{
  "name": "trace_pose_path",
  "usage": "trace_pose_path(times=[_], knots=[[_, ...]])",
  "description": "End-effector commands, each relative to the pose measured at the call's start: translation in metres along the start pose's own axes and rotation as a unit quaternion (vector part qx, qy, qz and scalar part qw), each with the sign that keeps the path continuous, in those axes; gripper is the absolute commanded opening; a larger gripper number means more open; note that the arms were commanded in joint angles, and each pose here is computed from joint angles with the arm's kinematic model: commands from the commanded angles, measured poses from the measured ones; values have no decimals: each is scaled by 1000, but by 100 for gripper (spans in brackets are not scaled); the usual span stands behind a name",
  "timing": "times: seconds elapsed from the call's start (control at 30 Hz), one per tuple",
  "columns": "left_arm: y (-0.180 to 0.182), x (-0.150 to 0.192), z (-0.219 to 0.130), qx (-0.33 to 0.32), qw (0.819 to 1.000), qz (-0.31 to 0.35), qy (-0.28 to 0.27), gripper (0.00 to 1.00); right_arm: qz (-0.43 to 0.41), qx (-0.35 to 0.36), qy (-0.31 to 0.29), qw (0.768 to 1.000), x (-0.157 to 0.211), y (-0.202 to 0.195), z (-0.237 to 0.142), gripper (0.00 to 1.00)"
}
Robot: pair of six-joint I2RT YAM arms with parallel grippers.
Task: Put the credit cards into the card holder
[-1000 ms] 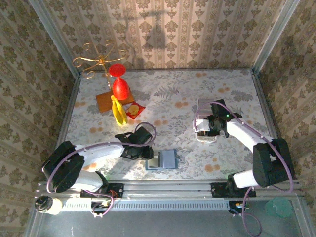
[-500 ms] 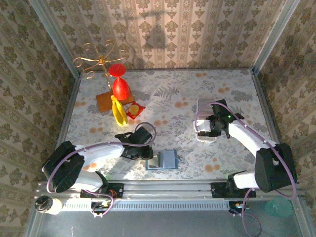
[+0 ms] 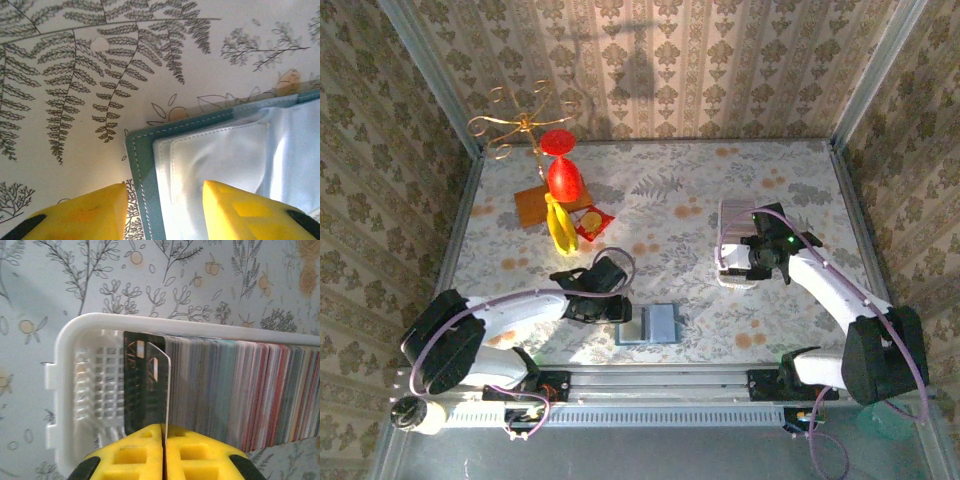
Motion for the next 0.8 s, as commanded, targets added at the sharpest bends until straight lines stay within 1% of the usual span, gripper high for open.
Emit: trace_pose_path(times=[0.0,0.1,0.17,0.27,0.33,0.37,0.4,0.43,0.5,0.57,0.7,0.73,0.77], knots=[[4,4,-8,-3,1000,6,1,47,18,-1,-28,999,-9,-2,-20,5],[4,4,-14,1,1000,8,-5,49,36,-15,-47,998,-14,4,-34,4],[4,5,-18,5,1000,9,-8,52,63,-27,-68,995,-19,9,-47,4],[3,7,-21,14,1000,8,-12,55,134,-57,-102,984,-29,16,-68,0],[1,9,-22,19,1000,10,-13,58,197,-68,-119,971,-36,16,-79,0],[0,9,-22,20,1000,12,-14,60,243,-69,-124,960,-40,14,-84,0],[0,10,-21,21,1000,14,-14,61,297,-62,-127,944,-44,11,-87,0],[-1,11,-20,21,1000,16,-11,63,353,-64,-132,924,-48,8,-90,0],[-1,14,-18,20,1000,18,-6,65,430,-96,-148,885,-59,9,-94,0],[-3,15,-15,20,1000,23,-2,67,504,-115,-148,843,-70,11,-94,0],[-6,17,-12,20,999,28,6,67,603,-174,-149,764,-94,30,-85,0],[-7,17,-11,22,999,28,6,67,623,-190,-157,742,-98,36,-82,0],[-7,18,-9,24,999,28,8,67,649,-210,-166,712,-102,42,-76,0]])
Point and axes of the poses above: each hand's point on the last joint's axis, 136 mm out from that joint toward the fingers, its own z axis out along the fingers, its own y axis along the line the jaws close on, x = y × z, the point moved 7 cm from there along -z, back along the fingers, and after that the axes turned 13 degrees about z, right-handed, at the moved point
